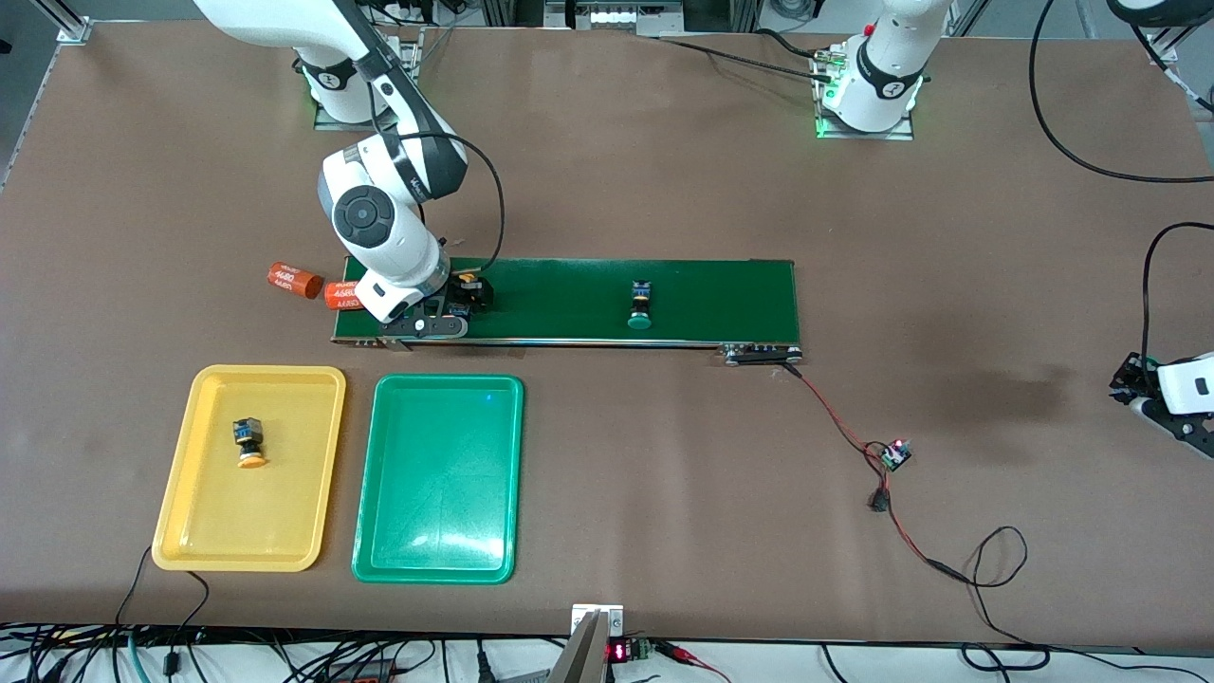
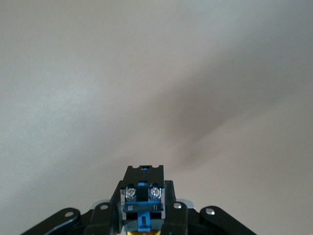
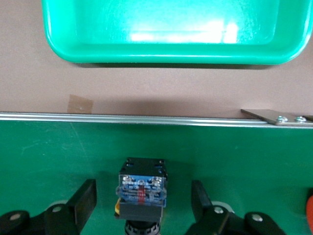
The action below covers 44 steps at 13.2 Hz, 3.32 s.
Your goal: Sort buttons by color to trays
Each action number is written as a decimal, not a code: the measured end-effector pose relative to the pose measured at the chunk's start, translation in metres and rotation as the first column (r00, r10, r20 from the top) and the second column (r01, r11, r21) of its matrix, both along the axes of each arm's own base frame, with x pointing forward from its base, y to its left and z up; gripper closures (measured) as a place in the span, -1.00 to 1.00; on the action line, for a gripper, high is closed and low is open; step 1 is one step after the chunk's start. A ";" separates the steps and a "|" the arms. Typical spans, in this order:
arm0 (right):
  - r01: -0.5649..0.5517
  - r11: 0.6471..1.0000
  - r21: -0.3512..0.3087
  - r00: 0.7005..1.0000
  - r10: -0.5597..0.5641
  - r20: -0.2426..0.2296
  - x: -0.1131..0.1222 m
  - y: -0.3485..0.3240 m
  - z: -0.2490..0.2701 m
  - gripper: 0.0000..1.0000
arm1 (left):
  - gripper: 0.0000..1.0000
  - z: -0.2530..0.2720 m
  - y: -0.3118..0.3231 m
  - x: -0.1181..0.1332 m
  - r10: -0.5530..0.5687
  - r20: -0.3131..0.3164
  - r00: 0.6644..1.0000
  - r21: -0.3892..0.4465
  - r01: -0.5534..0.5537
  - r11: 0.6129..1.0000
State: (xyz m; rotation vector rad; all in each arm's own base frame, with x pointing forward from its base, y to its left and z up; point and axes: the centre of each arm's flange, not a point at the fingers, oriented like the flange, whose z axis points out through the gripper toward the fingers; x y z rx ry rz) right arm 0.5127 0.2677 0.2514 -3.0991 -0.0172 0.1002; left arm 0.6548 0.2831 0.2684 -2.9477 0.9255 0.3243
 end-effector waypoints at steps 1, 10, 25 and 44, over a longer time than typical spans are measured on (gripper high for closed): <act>-0.002 1.000 -0.002 1.000 0.002 0.001 0.000 0.000 0.000 -0.59 | 0.33 0.005 -0.016 0.001 0.015 0.000 1.000 0.002 -0.015 1.000; 0.013 1.000 -0.012 1.000 -0.012 0.005 0.010 -0.013 0.003 0.19 | 0.33 0.017 -0.206 -0.011 0.180 -0.044 0.983 -0.039 -0.182 0.983; -0.196 0.970 -0.141 0.959 0.219 0.177 0.116 -0.250 0.082 0.19 | 0.33 0.033 -0.506 -0.107 0.390 -0.066 0.919 -0.115 -0.395 0.911; -0.212 0.961 -0.176 0.901 0.262 0.346 0.140 -0.268 -0.037 -0.85 | 0.33 -0.006 -0.508 -0.121 0.471 0.018 0.882 -0.134 -0.464 0.876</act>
